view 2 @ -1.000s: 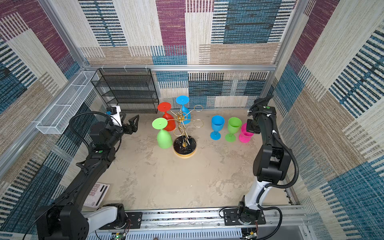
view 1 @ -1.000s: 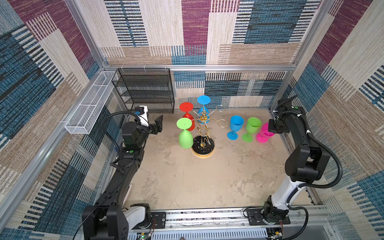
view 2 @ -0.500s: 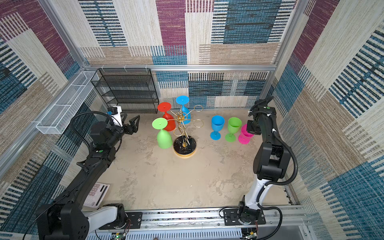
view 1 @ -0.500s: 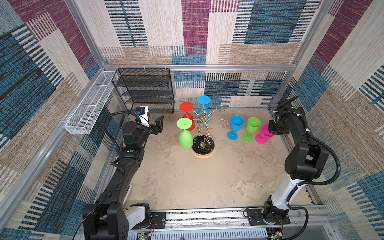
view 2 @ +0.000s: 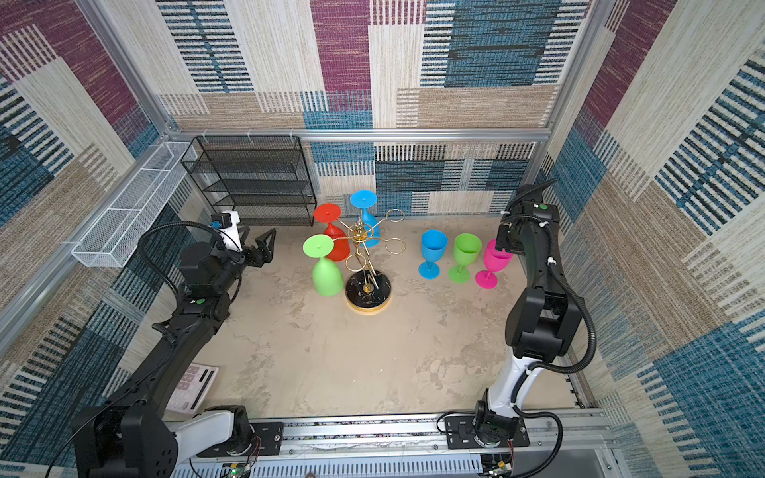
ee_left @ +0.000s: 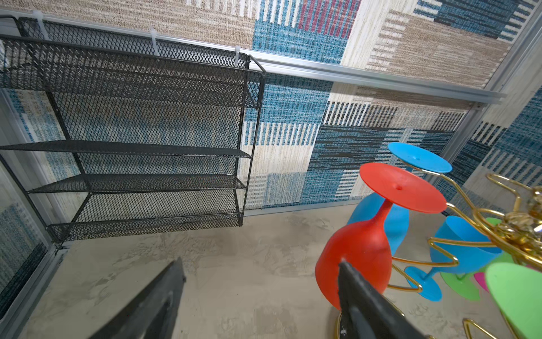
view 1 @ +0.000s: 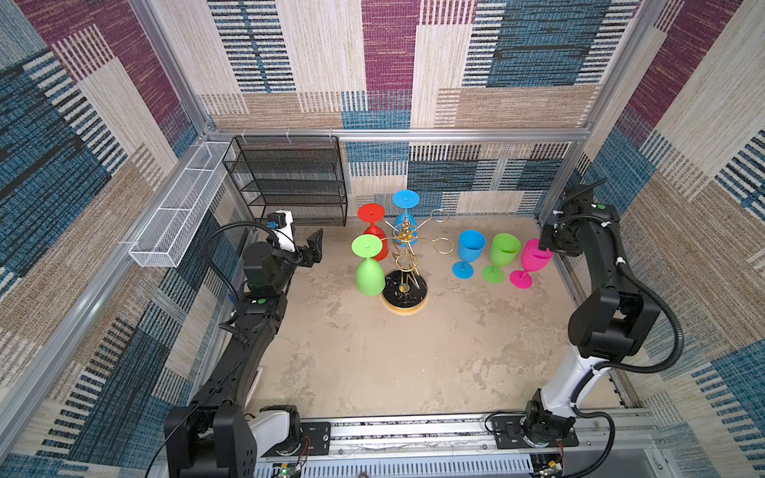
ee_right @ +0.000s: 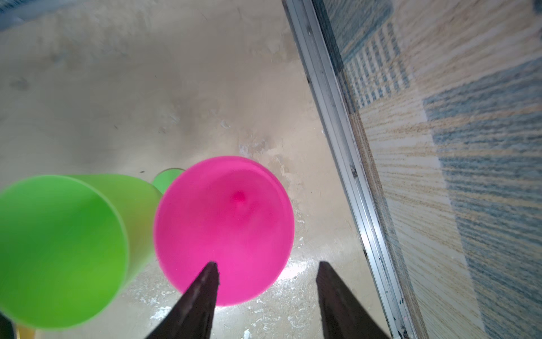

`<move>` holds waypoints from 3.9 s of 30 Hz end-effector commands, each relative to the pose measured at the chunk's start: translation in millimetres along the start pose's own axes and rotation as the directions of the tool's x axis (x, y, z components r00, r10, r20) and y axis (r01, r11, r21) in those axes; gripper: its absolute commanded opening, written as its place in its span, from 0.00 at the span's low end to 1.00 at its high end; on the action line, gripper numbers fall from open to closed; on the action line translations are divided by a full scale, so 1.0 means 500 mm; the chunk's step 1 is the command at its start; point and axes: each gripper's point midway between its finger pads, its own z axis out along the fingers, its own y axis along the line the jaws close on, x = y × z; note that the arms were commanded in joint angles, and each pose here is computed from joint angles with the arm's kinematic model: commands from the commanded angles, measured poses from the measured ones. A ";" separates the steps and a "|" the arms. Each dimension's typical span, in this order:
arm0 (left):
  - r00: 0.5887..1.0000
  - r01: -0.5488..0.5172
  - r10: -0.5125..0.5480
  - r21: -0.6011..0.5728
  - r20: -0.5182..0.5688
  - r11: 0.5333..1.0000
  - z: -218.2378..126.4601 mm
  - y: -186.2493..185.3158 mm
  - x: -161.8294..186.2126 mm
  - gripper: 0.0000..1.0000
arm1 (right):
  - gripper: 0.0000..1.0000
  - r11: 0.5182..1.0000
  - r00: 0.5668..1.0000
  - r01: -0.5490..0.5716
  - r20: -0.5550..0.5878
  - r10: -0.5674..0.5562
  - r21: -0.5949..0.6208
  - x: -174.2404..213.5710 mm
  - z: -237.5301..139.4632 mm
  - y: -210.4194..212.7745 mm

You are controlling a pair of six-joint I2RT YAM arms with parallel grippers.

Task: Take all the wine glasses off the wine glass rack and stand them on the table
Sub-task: 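Lower the pink glass upright onto the table and open the right gripper, then lift the right gripper away while the left gripper reaches toward the green glass, then close the left gripper on the green glass foot, then lift the green glass off the rack with the left gripper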

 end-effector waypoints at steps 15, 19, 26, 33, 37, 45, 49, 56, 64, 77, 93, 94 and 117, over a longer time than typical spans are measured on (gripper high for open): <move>0.860 0.500 -0.408 0.349 -0.306 0.793 -0.072 -0.129 -0.056 0.77 | 0.98 0.787 0.708 0.270 0.669 0.228 -0.554 -0.015 -0.394 0.166; 0.791 0.599 -0.422 0.416 -0.444 0.685 -0.100 -0.179 -0.061 0.71 | 0.99 0.751 0.677 0.336 0.700 0.227 -0.568 0.002 -0.418 0.193; 0.727 0.664 -0.431 0.387 -0.534 0.640 -0.124 -0.219 -0.017 0.66 | 0.99 0.672 0.656 0.456 0.730 0.189 -0.583 0.033 -0.445 0.286; 0.699 0.662 -0.402 0.324 -0.592 0.675 -0.127 -0.246 0.028 0.65 | 0.98 0.614 0.675 0.505 0.721 0.158 -0.607 0.056 -0.442 0.356; 0.687 0.669 -0.399 0.313 -0.607 0.675 -0.114 -0.249 0.037 0.64 | 0.98 0.599 0.680 0.514 0.717 0.152 -0.614 0.066 -0.444 0.377; 0.674 0.673 -0.380 0.315 -0.633 0.669 -0.083 -0.263 0.044 0.62 | 0.98 0.573 0.686 0.528 0.712 0.149 -0.627 0.078 -0.452 0.405; 0.671 0.673 -0.374 0.314 -0.640 0.670 -0.068 -0.267 0.048 0.60 | 0.98 0.567 0.691 0.529 0.708 0.145 -0.632 0.080 -0.449 0.415; 0.667 0.674 -0.351 0.331 -0.657 0.661 -0.052 -0.289 0.049 0.52 | 0.98 0.560 0.696 0.530 0.704 0.142 -0.637 0.082 -0.446 0.423; 0.663 0.675 -0.348 0.329 -0.663 0.660 -0.054 -0.293 0.056 0.38 | 0.98 0.556 0.706 0.525 0.695 0.137 -0.644 0.086 -0.436 0.427; 0.661 0.679 -0.353 0.328 -0.663 0.657 -0.060 -0.295 0.048 0.17 | 0.99 0.551 0.716 0.519 0.684 0.136 -0.653 0.092 -0.428 0.429; 0.658 0.683 -0.358 0.324 -0.663 0.655 -0.083 -0.297 0.021 0.10 | 1.00 0.546 0.722 0.517 0.678 0.135 -0.659 0.092 -0.426 0.432; 0.655 0.684 -0.357 0.321 -0.666 0.655 -0.084 -0.298 0.022 0.11 | 1.00 0.544 0.723 0.518 0.678 0.135 -0.660 0.093 -0.426 0.433; 0.600 0.737 -0.381 0.300 -0.703 0.606 -0.107 -0.311 -0.018 0.00 | 1.00 0.538 0.730 0.512 0.669 0.137 -0.670 0.097 -0.429 0.432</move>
